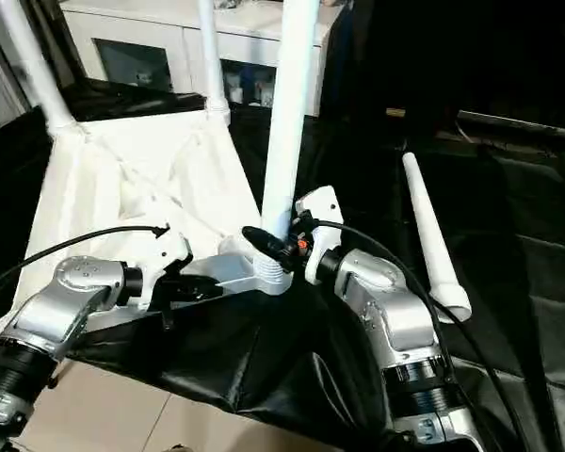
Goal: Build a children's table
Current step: Insert table leg to table base
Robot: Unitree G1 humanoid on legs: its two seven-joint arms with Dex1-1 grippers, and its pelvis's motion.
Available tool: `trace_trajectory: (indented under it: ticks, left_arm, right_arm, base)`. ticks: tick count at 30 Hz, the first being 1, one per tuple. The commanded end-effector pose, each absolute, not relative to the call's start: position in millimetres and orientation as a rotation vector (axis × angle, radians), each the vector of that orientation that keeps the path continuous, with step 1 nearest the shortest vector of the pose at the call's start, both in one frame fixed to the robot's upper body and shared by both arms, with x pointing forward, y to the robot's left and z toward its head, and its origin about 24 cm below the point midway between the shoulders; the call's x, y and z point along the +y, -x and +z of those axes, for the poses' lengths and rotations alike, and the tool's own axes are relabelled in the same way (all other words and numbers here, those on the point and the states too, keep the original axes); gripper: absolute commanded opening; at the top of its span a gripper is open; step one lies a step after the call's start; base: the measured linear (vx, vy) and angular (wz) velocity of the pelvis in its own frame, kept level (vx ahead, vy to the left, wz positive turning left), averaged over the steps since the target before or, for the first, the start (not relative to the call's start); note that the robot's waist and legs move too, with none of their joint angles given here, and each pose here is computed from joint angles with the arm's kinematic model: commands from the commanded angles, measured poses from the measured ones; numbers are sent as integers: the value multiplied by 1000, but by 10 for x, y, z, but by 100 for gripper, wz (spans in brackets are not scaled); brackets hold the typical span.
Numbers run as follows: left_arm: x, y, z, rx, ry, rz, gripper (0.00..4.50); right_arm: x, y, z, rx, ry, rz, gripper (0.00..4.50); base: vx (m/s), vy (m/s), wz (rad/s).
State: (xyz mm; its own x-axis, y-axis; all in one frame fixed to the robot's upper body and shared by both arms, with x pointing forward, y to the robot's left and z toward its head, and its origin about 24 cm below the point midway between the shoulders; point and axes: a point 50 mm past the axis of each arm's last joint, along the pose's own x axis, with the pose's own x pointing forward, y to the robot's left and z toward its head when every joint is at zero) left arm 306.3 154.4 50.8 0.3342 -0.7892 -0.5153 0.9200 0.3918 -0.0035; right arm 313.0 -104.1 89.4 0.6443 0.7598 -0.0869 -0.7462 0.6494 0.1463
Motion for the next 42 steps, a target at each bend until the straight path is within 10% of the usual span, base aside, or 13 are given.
trace_trajectory:
  ticks: [1, 25, 35, 42]
  left_arm:
    - [1596, -3050, 472, 518, -305, -1124, 0]
    - [1603, -3071, 490, 510, -326, -1143, 0]
    - [1596, -3103, 506, 486, -334, -1120, 0]
    - [1593, -3120, 511, 479, -345, -1116, 0]
  right_arm:
    - [-1072, -3182, 920, 135, -70, 829, 191]
    - [-952, -3367, 703, 272, -136, 857, 191]
    - [-1200, -3313, 490, 203, -336, 641, 191]
    - [-1259, -3149, 394, 121, -256, 604, 191]
  base:
    - [0, 0, 0]
    - [0, 0, 0]
    - [0, 0, 0]
    - [0, 0, 0]
